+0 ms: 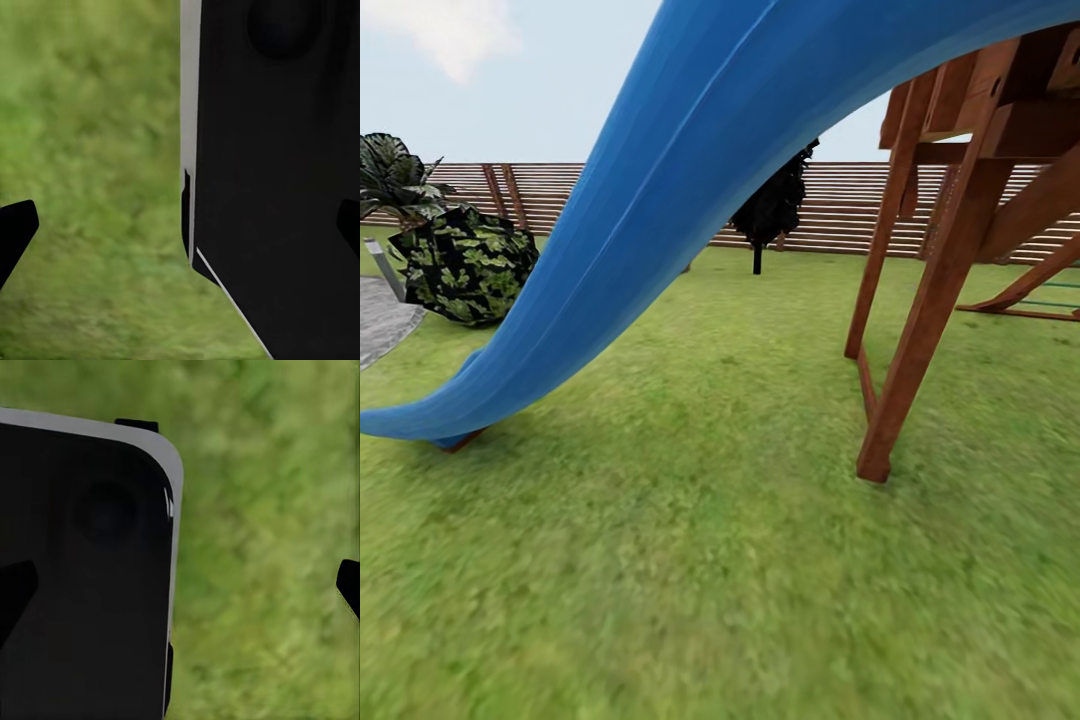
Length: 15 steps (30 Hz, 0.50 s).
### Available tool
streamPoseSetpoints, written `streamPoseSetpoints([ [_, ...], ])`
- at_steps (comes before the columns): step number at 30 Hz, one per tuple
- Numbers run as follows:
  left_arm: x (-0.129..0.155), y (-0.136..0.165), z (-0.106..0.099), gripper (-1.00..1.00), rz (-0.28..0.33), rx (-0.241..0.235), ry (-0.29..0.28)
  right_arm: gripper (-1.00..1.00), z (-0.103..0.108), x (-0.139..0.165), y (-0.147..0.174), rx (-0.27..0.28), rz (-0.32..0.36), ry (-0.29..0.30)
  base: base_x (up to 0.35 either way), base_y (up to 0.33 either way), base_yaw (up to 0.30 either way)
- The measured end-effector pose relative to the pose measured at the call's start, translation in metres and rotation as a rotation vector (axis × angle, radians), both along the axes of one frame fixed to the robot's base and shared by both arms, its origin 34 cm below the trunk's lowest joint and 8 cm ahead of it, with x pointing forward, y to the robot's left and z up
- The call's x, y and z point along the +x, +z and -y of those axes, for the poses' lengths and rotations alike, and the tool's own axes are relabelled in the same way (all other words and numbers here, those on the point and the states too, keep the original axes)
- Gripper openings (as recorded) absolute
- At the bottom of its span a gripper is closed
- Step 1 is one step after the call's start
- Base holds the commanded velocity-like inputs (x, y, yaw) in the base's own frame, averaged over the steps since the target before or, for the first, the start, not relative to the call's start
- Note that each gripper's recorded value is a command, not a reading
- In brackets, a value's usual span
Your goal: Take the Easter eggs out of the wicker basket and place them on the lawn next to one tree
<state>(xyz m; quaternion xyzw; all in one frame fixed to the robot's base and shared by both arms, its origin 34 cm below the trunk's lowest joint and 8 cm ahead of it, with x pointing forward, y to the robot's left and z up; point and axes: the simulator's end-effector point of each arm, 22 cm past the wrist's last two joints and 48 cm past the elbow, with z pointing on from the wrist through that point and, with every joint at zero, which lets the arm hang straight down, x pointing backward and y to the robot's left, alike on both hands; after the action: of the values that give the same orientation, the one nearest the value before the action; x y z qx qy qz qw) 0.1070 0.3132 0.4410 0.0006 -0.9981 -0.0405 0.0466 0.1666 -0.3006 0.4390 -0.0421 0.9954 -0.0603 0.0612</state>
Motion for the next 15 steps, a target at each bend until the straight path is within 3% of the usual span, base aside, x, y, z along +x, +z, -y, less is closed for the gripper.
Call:
streamPoseSetpoints([
  [11, 0.0, -0.0001, 0.0002, 1.0, 0.0, 0.0, -0.001, 1.0, -0.0008, 0.0, -0.0001, 0.001, 0.0, 0.0, 0.079, 0.0, 0.0],
  [15, 0.0, 0.0, 0.0001, 1.0, 0.0, 0.0, -0.001, 1.0, -0.0009, 0.0001, 0.0, 0.001, 0.0, 0.0, 0.248, 0.0, 0.0],
])
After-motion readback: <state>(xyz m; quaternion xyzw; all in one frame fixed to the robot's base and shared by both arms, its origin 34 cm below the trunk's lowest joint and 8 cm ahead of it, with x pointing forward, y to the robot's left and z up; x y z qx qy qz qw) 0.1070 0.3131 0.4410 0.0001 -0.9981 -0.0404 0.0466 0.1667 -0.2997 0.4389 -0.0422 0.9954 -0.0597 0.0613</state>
